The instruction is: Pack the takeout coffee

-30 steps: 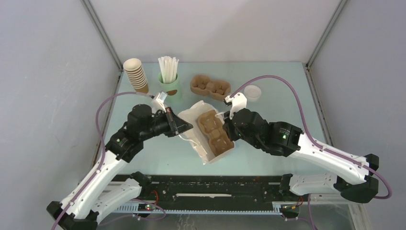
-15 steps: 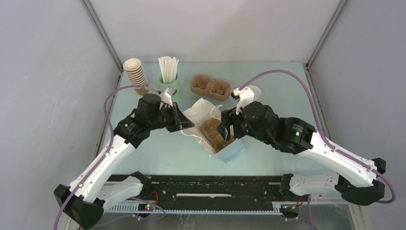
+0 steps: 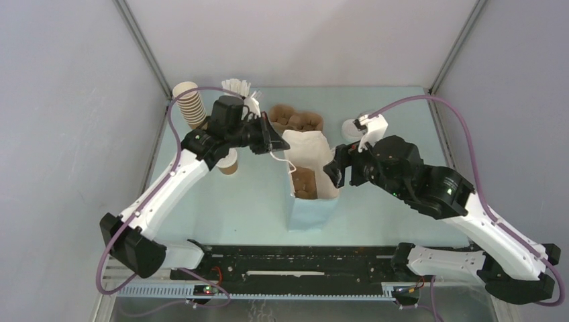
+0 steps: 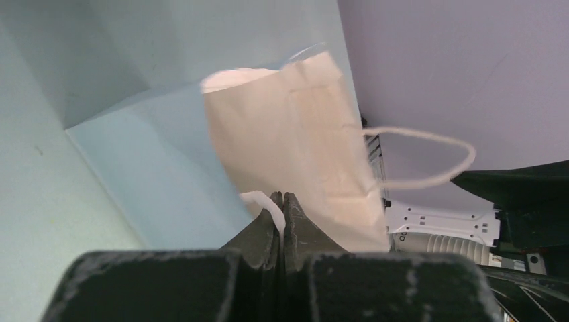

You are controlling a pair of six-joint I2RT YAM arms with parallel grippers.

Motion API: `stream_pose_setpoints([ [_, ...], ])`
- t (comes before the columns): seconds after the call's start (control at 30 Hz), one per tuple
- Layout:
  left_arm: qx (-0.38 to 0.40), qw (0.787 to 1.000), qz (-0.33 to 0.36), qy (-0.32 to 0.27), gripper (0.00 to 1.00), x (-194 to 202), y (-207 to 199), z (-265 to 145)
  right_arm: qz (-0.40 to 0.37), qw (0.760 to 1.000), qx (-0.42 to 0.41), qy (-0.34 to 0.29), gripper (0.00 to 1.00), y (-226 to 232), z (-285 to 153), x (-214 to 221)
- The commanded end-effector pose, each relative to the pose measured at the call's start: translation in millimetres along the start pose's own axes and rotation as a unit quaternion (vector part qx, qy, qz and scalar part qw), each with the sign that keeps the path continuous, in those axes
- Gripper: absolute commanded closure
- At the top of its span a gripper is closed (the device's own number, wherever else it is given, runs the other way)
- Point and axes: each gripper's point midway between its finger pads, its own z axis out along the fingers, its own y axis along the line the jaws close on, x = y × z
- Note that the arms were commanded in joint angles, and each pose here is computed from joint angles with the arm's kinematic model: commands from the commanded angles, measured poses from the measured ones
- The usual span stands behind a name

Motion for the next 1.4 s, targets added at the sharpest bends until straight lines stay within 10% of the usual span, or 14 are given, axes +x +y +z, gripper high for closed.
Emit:
stream_pose_setpoints([
  [0.0, 0.053, 0.998, 0.039, -0.013, 0.97, -26, -38, -3, -0.006, 1.0, 0.003, -0.018, 0.17, -11, -8, -5],
  [0.27, 0.055, 0.998, 0.036, 0.002, 0.89, -20, -38, -2, 0.077, 0.993, 0.077, -0.042, 0.16, -36, -6, -13],
  [0.67, -0.038, 0.993, 0.108, -0.032, 0.61, -12, -5, -44, 0.185, 0.978, -0.076, -0.059, 0.22, 59, 20, -36],
  [1.17, -0.152, 0.957, 0.207, -0.136, 0.29, -18, 21, -129, 0.183, 0.968, 0.093, -0.147, 0.26, 28, 76, -44],
  [1.37, -0.075, 0.97, 0.198, -0.121, 0.21, 4, 5, -121, 0.175, 0.968, 0.105, -0.147, 0.28, 23, 85, -44],
])
